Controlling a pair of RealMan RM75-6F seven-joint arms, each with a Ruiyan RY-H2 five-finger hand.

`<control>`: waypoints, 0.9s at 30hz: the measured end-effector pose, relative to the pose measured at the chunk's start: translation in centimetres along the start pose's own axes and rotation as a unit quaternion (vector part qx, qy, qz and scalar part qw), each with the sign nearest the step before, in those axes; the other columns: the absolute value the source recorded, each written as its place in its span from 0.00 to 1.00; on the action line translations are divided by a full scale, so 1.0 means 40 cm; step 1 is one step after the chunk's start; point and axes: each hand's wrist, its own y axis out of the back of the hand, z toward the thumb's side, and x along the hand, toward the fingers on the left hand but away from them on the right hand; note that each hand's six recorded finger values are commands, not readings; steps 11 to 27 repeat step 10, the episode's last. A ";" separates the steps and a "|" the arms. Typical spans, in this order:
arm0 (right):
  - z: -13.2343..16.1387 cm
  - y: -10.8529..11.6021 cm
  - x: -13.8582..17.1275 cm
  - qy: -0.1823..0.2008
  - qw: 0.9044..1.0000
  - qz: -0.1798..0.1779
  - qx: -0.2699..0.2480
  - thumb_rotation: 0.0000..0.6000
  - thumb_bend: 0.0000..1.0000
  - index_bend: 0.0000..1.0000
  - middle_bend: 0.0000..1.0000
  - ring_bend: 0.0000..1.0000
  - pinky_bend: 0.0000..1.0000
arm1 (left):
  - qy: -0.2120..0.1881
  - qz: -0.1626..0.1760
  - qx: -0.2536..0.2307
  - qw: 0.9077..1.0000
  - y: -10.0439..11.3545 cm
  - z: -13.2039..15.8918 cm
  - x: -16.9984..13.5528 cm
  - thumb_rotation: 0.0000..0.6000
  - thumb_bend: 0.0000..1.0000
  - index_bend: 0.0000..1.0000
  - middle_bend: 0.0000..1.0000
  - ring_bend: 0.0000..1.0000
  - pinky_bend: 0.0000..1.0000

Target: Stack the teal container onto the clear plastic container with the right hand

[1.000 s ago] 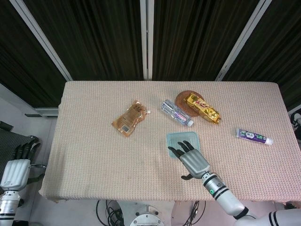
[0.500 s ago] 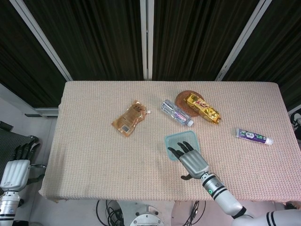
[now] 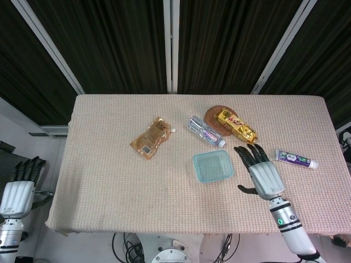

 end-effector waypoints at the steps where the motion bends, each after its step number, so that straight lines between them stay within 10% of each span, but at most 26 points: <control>1: -0.028 0.010 0.019 -0.012 1.000 -0.012 -0.001 1.00 0.02 0.00 0.01 0.00 0.00 | -0.002 0.004 -0.001 1.000 0.003 0.004 0.000 1.00 0.00 0.09 0.00 0.00 0.02; 10: -0.165 0.025 0.174 -0.067 0.996 -0.047 -0.023 1.00 0.02 0.00 0.00 0.00 0.00 | -0.008 0.018 -0.009 1.000 0.023 0.028 -0.007 1.00 0.00 0.09 0.00 0.00 0.02; 27: -0.165 0.025 0.174 -0.067 0.996 -0.047 -0.023 1.00 0.02 0.00 0.00 0.00 0.00 | -0.008 0.018 -0.009 1.000 0.023 0.028 -0.007 1.00 0.00 0.09 0.00 0.00 0.02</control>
